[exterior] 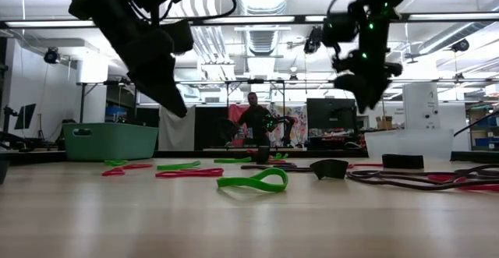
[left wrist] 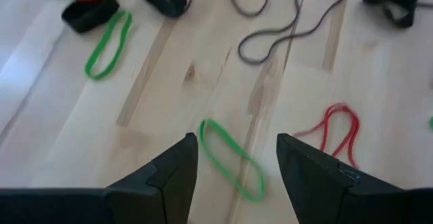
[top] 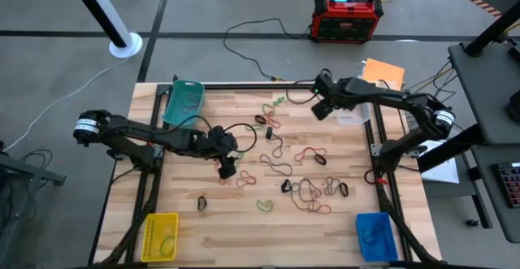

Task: Sort rubber bands into baskets
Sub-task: Put the green rubber band into the yellow bin

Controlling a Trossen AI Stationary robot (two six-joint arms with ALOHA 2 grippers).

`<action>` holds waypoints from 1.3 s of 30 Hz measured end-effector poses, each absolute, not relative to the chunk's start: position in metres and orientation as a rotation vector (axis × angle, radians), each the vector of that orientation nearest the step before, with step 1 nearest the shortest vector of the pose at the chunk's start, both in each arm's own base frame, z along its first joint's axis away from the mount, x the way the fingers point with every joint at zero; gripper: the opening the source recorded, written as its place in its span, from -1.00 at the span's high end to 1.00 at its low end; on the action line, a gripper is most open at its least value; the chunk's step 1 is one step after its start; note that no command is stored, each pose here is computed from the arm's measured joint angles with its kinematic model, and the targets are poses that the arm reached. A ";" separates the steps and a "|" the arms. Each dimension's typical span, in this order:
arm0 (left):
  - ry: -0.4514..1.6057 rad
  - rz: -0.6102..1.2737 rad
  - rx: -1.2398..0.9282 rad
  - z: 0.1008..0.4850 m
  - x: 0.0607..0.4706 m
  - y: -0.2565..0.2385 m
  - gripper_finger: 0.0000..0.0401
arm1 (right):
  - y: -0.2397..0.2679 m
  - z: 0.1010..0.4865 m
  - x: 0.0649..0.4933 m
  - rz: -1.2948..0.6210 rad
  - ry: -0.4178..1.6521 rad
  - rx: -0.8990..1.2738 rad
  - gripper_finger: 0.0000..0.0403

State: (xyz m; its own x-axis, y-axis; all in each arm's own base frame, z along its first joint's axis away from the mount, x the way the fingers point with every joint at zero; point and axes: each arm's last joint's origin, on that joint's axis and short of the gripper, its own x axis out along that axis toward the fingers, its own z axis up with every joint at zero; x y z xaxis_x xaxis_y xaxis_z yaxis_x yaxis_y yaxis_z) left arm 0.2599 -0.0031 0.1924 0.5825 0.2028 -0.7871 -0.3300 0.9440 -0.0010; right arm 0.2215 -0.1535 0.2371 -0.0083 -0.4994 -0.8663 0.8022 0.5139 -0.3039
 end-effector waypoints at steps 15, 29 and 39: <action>0.932 0.308 -0.200 0.173 0.263 -0.026 0.08 | -0.086 0.243 0.266 -0.750 0.988 0.100 0.12; 0.902 0.488 -0.224 0.142 0.280 -0.025 0.07 | -0.053 0.242 0.252 -0.409 0.633 0.158 0.10; 0.941 0.494 -0.144 0.127 0.277 -0.021 -0.26 | -0.051 0.237 0.254 -0.402 0.638 0.155 0.09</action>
State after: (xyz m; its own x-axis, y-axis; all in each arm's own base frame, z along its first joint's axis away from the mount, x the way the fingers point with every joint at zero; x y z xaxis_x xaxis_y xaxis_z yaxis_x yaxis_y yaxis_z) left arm 0.2766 -0.0208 0.1270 0.4878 0.3429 -0.8028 -0.4661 0.8799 0.0926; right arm 0.2538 -0.0512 0.2367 0.7291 -0.3166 -0.6067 0.4107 0.9116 0.0179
